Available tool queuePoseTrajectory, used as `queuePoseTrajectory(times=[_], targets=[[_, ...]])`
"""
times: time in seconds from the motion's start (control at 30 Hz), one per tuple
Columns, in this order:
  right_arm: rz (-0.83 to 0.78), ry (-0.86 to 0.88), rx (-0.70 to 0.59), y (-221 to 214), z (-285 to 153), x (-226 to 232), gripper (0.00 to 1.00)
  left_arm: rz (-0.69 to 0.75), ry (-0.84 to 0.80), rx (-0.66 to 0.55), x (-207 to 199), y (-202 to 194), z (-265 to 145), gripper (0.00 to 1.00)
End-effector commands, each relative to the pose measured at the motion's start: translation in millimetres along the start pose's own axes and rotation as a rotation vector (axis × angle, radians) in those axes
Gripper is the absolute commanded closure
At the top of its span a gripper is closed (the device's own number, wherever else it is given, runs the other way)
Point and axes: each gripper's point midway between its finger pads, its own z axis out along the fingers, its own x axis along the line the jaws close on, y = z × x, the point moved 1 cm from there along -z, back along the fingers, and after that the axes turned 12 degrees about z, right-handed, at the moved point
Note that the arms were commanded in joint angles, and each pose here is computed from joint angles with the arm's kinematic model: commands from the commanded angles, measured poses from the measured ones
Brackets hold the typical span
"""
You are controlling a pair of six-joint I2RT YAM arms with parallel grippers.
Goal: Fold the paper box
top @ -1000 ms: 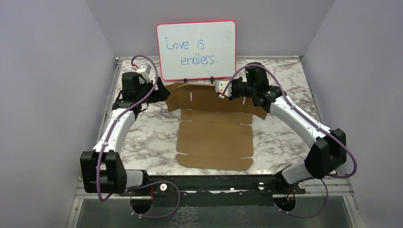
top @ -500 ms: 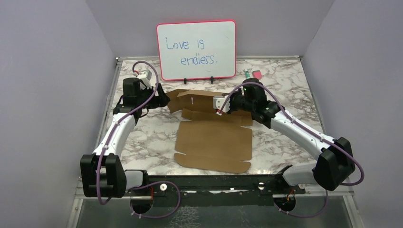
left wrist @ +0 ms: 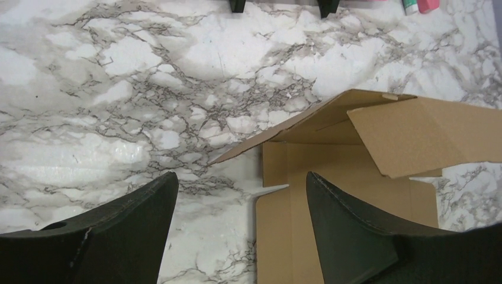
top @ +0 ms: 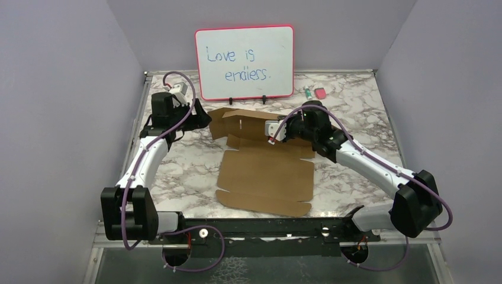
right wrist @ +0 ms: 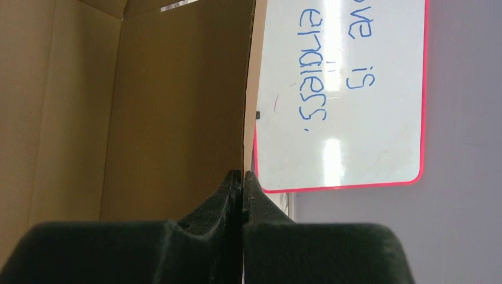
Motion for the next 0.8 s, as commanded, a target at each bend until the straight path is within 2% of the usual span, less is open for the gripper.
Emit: queuePoseTrajectory(times=[0.0,0.27,0.47,0.57,0.77], targets=[[0.044,0.057,0.047,-11.5,-1.5,23.0,0.95,-0.044,-0.054,-0.087,2.6,33.5,2.4,0.20],[0.041,0.059,0.047,-11.6,-2.8,24.2,0.95,-0.094,-0.035,-0.116,28.7,52.9,12.9,0.20],[0.041,0.067,0.058,-14.3,-2.1,26.1,0.95,-0.104,-0.023,-0.050,45.5,46.1,38.9,0.22],[0.042,0.075,0.060,-14.8,-1.8,27.4,0.95,-0.127,-0.081,0.014,48.0,36.1,59.0,0.24],[0.016,0.082,0.058,-13.0,-2.8,26.1,0.93,-0.127,-0.268,0.061,23.8,26.5,78.2,0.26]])
